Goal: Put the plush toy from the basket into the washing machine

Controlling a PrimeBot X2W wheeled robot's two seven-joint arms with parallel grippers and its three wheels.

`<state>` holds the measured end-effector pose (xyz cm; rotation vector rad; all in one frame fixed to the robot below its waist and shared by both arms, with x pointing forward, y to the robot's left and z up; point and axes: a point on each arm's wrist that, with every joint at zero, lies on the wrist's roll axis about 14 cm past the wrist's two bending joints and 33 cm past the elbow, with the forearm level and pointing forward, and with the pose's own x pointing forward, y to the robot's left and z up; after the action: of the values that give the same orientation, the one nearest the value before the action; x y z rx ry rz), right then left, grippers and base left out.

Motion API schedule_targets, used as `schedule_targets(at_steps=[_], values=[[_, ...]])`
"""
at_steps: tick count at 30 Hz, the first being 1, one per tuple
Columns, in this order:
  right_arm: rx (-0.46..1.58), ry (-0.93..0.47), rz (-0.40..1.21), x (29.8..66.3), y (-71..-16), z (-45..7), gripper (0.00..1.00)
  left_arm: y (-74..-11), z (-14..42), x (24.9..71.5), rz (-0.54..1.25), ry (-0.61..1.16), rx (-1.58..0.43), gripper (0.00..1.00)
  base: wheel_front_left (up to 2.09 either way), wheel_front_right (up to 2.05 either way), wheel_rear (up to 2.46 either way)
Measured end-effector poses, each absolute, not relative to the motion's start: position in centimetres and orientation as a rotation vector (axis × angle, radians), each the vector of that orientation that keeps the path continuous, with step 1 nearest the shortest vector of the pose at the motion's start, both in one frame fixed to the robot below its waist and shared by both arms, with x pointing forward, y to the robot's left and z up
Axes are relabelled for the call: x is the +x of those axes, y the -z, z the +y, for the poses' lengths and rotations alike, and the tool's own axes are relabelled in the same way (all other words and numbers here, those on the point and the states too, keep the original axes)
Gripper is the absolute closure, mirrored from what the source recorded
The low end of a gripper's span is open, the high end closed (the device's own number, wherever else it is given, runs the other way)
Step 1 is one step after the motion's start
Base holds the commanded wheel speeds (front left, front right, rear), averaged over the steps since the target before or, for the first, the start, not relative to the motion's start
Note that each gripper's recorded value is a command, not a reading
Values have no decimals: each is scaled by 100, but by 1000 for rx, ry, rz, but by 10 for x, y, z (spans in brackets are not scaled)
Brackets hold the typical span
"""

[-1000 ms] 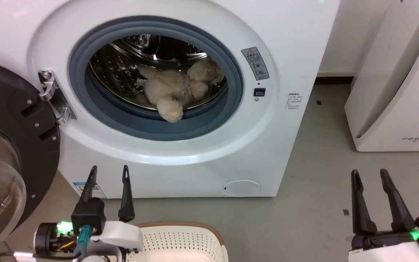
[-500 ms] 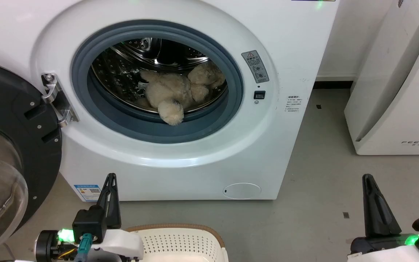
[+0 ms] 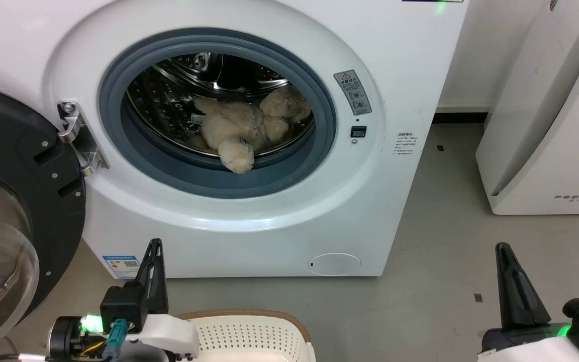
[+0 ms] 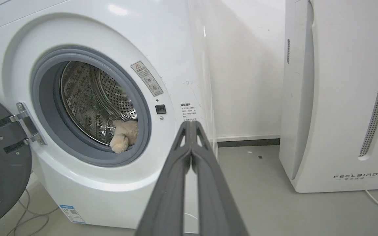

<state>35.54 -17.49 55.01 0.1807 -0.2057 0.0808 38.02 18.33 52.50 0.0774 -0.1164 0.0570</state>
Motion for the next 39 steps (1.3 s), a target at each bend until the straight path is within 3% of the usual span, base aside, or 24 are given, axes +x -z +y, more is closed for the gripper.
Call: schedule_targets(at_steps=[39], values=[[107, -102, -127, 360, -540, -169, 100, -529, 182, 380, -85, -40, 62, 100, 0, 0, 0]])
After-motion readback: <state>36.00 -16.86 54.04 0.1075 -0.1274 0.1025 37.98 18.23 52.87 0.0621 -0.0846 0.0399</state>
